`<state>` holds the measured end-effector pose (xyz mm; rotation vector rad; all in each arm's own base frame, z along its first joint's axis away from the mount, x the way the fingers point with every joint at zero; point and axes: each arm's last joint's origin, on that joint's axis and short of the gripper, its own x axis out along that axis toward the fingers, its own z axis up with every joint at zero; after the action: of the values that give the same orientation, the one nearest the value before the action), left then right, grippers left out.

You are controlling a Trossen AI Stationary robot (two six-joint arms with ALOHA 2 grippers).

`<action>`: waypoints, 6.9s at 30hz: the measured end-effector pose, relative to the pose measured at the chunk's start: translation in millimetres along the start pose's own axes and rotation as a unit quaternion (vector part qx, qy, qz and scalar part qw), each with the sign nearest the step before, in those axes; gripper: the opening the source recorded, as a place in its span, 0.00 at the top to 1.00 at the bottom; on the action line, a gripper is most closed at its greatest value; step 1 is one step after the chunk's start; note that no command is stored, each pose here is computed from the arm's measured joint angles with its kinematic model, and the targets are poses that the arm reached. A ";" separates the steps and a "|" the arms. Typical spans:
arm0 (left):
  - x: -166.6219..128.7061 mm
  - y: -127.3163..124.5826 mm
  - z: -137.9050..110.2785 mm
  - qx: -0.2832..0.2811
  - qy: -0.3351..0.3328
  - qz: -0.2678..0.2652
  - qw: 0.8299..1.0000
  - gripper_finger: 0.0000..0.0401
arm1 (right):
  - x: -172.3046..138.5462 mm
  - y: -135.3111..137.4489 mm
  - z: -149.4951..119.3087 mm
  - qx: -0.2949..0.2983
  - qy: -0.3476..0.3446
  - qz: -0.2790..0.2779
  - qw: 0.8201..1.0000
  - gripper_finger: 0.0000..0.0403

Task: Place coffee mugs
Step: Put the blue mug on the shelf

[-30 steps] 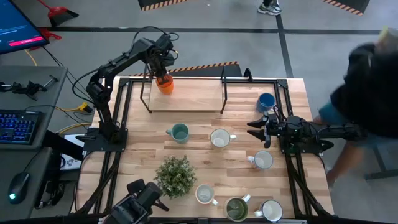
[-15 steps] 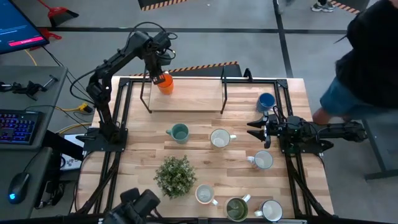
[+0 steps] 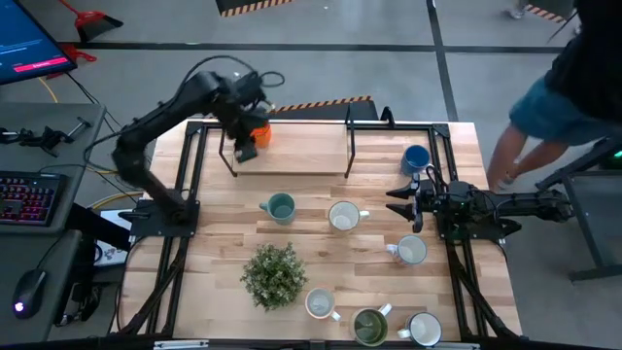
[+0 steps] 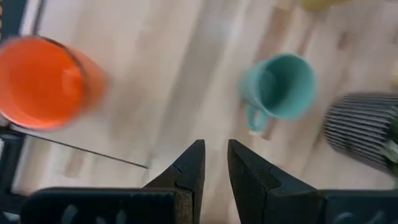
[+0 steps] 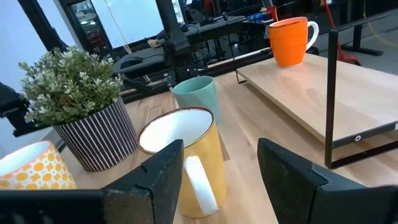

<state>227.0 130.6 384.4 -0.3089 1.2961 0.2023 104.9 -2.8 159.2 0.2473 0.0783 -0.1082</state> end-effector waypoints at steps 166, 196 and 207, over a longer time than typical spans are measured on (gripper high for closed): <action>119.2 -125.2 -181.8 0.198 -0.510 -0.087 0.832 0.85 | 14.7 -117.8 115.1 0.245 0.358 -0.568 0.699 0.52; 119.2 -125.3 -181.9 0.184 -0.509 -0.096 0.835 0.85 | 11.7 -127.0 60.7 0.271 0.345 -0.579 0.687 0.52; 119.2 -125.3 -181.9 0.190 -0.509 -0.093 0.834 0.85 | 16.3 -132.6 53.8 0.256 0.312 -0.572 0.714 0.57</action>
<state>132.4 -51.5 239.8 0.0419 0.2151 -0.0717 109.0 -145.5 177.9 0.7692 0.9002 -1.3195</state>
